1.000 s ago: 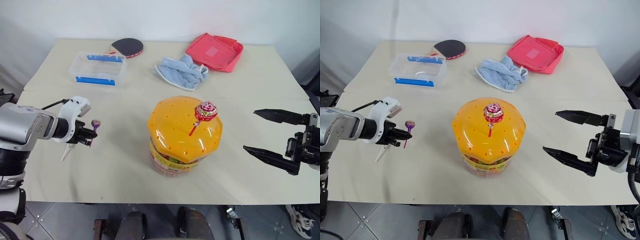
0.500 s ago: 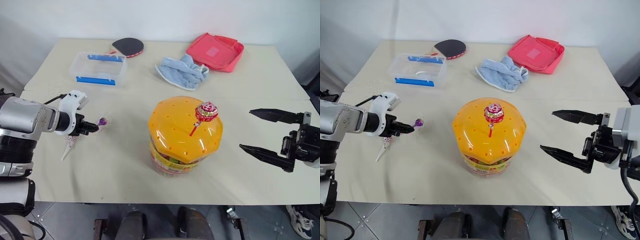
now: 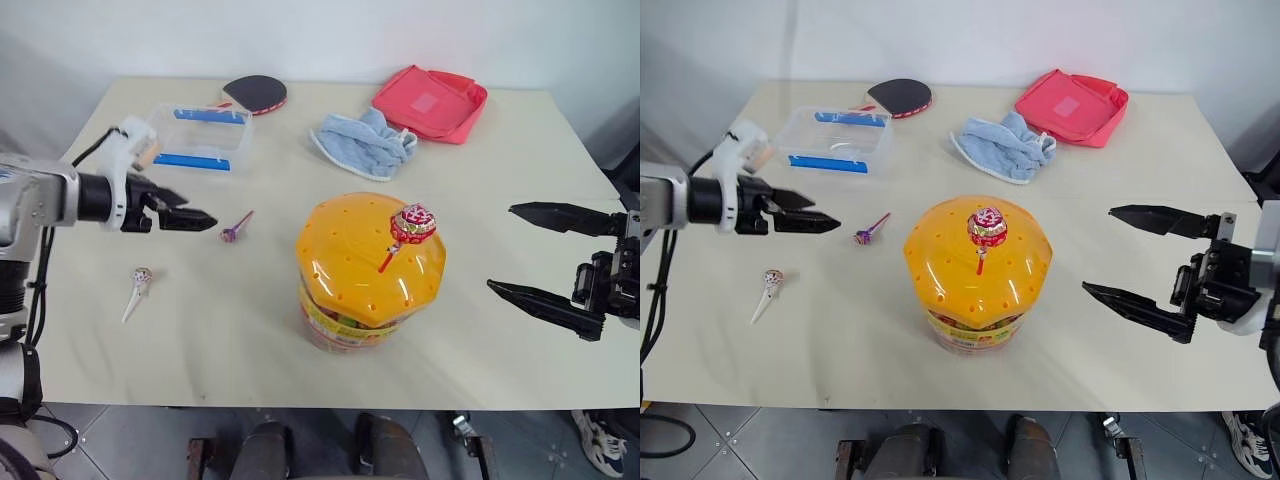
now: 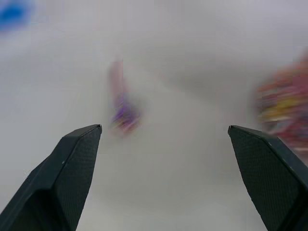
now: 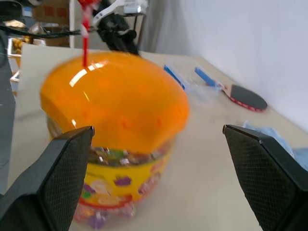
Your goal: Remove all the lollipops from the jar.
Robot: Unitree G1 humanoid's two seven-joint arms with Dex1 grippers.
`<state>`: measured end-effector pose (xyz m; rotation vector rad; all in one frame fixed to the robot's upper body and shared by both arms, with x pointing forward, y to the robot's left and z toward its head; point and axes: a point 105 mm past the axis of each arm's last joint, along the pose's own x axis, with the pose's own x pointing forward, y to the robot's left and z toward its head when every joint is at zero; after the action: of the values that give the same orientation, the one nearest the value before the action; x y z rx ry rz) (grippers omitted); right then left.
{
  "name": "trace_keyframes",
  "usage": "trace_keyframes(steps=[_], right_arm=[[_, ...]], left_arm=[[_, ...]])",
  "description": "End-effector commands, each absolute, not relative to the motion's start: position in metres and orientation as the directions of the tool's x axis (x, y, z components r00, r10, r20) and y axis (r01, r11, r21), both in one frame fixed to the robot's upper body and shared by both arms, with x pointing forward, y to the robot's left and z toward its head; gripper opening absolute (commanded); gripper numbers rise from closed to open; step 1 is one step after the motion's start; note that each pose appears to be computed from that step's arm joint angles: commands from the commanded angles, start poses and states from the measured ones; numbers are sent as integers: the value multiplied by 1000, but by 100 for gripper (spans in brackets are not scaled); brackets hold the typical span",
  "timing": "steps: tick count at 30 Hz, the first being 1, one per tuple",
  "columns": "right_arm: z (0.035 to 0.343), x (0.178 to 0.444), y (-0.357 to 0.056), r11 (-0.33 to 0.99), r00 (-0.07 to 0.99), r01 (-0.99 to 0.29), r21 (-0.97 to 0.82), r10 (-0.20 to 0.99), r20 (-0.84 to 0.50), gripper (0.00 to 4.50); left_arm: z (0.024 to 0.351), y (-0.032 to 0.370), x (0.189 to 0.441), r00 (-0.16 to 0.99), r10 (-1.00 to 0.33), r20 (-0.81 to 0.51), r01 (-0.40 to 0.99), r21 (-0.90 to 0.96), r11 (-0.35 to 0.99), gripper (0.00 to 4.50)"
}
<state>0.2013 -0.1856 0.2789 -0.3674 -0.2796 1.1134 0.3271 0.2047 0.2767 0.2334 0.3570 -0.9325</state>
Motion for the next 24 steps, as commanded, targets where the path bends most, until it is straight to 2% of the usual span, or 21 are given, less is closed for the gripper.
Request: trace_keyframes(steps=[1,5,7,9,14,20,24], right_arm=[[286,192,-173,345,363,-871,-350,932,16,450],[285,193,-157,311,340,-895,-318,940,-36,450],[291,191,-147,285,313,-893,-348,950,-25,450],[296,193,-141,279,304,-887,-368,953,-9,450],[292,209,-130,286,332,-866,-411,942,-44,450],[295,212,-107,207,240,-874,-440,971,-19,450],[293,214,-96,172,210,-881,-441,977,-37,450]], left_arm=[[305,185,311,391,-898,-203,919,139,369,448],[315,171,293,142,-989,-46,968,217,129,448],[314,167,281,-12,-1000,-9,967,253,-14,448],[311,167,274,-116,-993,1,959,260,-112,448],[304,163,266,-219,-976,0,936,284,-209,448],[303,165,253,-296,-954,40,915,298,-271,448],[312,171,246,-313,-945,90,889,378,-259,448]])
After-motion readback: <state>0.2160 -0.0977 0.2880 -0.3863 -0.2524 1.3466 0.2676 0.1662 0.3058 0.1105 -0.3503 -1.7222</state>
